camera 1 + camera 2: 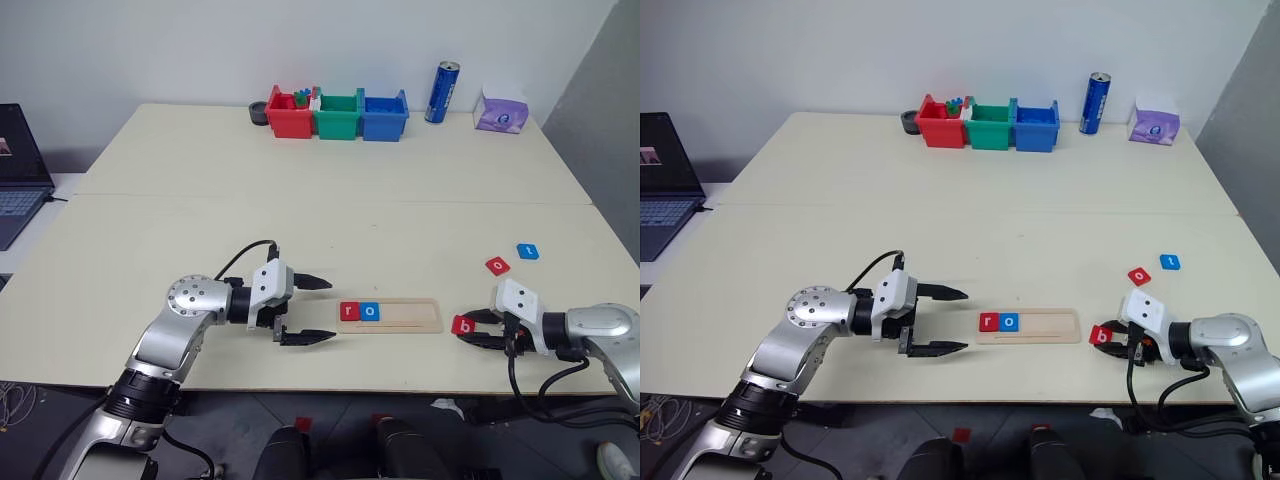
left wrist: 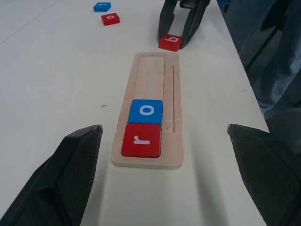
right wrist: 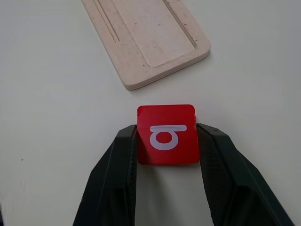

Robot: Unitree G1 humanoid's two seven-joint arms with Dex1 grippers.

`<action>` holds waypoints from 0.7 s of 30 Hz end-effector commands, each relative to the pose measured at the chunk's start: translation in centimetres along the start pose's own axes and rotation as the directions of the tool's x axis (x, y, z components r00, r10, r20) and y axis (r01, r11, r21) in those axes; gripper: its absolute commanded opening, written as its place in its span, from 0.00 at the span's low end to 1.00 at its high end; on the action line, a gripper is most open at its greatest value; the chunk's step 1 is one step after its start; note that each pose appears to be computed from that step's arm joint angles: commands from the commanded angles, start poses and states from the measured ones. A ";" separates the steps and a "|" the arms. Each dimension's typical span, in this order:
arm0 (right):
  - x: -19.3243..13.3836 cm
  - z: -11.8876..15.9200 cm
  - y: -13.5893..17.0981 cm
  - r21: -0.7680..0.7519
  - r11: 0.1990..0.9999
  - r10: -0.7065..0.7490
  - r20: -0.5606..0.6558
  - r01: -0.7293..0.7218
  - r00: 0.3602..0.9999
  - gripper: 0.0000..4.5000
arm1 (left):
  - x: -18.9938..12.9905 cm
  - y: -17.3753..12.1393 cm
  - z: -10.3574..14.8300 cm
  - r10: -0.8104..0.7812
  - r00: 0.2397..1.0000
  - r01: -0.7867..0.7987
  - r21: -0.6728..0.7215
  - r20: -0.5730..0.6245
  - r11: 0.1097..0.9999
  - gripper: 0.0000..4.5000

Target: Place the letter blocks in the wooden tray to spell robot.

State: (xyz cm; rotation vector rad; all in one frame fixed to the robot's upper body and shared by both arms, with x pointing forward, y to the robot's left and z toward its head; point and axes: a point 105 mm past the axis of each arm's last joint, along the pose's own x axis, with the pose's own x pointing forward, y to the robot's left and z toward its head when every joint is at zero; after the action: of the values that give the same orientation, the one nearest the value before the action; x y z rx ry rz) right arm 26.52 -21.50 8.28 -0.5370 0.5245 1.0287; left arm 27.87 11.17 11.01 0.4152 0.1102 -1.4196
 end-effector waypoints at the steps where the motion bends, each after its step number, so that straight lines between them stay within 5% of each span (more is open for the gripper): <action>1: -0.7 3.7 0.2 -0.091 0.996 0.019 0.068 -0.013 0.997 0.32 | -0.5 -0.3 0.5 -0.011 1.000 0.011 0.040 0.000 0.999 1.00; 10: 3.5 7.7 1.4 -0.194 0.976 0.110 0.050 -0.098 0.993 0.32 | -0.8 0.0 0.3 0.004 1.000 -0.004 0.029 0.008 1.000 1.00; 21: 6.3 8.4 0.9 -0.221 0.966 0.137 0.007 -0.132 0.991 0.32 | -1.0 0.2 0.1 0.024 1.000 -0.024 0.026 0.009 0.999 1.00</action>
State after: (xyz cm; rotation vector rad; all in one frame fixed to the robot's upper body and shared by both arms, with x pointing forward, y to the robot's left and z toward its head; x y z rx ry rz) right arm 29.28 -11.97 9.54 -0.6598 0.4720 1.2266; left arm 27.56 11.91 10.58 0.4193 0.1233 -1.4179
